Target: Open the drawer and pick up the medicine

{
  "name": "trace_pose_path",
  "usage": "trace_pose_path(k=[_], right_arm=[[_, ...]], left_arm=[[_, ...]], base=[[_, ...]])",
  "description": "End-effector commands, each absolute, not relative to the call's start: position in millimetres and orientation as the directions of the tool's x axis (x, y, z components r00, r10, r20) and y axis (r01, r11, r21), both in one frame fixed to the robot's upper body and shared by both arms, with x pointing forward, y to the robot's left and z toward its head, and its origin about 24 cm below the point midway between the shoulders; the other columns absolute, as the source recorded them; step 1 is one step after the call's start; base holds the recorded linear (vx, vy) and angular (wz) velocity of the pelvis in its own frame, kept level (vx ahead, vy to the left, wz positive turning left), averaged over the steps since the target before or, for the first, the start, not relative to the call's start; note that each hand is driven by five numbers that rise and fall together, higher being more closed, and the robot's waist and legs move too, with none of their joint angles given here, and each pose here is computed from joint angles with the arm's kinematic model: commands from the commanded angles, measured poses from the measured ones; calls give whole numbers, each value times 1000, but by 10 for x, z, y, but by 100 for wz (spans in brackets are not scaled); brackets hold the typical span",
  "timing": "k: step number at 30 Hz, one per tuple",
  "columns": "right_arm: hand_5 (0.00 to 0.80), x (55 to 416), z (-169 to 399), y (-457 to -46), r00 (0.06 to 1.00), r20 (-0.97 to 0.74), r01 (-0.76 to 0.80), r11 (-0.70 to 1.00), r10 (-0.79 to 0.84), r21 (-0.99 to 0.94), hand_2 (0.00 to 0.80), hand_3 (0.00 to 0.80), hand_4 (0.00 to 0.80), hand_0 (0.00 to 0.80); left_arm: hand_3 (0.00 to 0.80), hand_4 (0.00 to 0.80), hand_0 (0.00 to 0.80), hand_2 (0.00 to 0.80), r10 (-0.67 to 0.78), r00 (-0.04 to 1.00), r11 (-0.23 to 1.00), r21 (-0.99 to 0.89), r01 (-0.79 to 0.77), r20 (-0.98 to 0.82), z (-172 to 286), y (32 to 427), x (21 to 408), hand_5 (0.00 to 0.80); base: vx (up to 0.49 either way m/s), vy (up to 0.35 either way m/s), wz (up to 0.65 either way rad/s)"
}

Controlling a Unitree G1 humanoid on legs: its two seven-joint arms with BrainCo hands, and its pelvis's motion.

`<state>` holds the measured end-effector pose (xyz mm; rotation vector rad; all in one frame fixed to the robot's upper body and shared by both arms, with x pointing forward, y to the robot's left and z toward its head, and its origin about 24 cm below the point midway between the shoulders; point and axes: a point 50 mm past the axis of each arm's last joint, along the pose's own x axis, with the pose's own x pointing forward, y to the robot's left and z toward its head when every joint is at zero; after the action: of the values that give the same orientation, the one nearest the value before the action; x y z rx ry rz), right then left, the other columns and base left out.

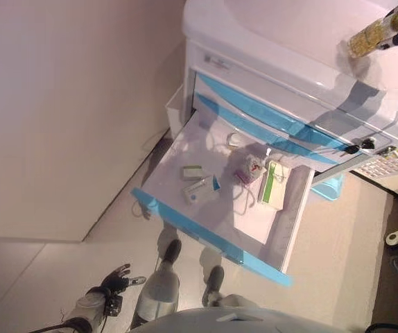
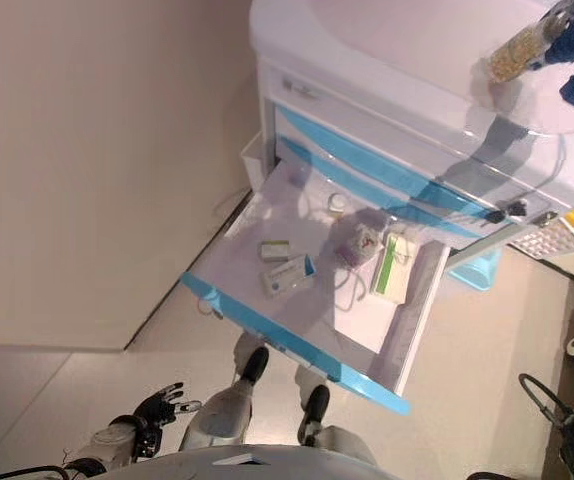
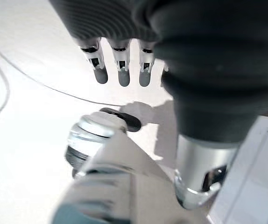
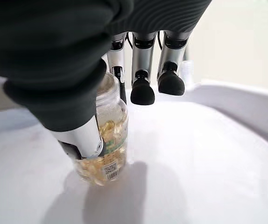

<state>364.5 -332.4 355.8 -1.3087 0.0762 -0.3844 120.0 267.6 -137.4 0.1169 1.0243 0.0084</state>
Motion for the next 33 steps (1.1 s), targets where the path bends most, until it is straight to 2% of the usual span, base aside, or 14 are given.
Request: trace_pose_path(k=[1,8,9,10,11,12,13,14,22,33], right_arm=[[800,3502,4027,-3273,904,262,297,55,-339,-953,800,800,800,800],[800,3526,4073,-3207,909,227,252,25,-348,-968,800,800,800,800],[747,3525,4070,-3212,910,220,245,27,-352,-969,747,747,747,747],[464,3525,4071,-3215,909,220,244,24,-354,-969,464,464,464,464],[276,3526,4071,-3213,909,221,243,19,-353,-970,276,276,276,276],[138,3531,4064,-3210,911,215,235,16,-351,-972,138,138,138,138],[50,3532,4064,-3208,912,213,234,19,-350,-972,50,50,50,50],[0,3534,4074,-3195,912,215,236,17,-348,-972,0,0,0,0],[0,3531,4056,-3218,915,216,235,16,-341,-972,0,0,0,0],[0,3497,4128,-3219,891,334,357,19,-308,-934,0,0,0,0]], left_arm=[[0,0,0,0,101,528,988,145,43,-843,-1311,2854,1131,0],[0,0,0,0,91,555,990,137,43,-827,-1290,2843,1167,0],[0,0,0,0,89,559,989,137,45,-825,-1284,2844,1177,0],[0,0,0,0,88,562,989,138,47,-822,-1280,2843,1183,0],[0,0,0,0,87,564,989,138,47,-821,-1278,2841,1188,0],[0,0,0,0,87,568,989,138,48,-819,-1275,2834,1204,0],[0,0,0,0,85,569,989,138,50,-818,-1273,2832,1206,0],[0,0,0,0,84,571,989,138,52,-817,-1270,2830,1214,0],[0,0,0,0,82,566,989,136,54,-820,-1275,2831,1207,0],[0,0,0,0,74,547,989,131,65,-834,-1302,2808,1160,0]], base=[[7,0,7],[1,2,1],[0,0,0],[0,0,0],[0,0,0],[0,0,0],[0,0,0],[0,0,0],[0,0,0],[0,0,0]])
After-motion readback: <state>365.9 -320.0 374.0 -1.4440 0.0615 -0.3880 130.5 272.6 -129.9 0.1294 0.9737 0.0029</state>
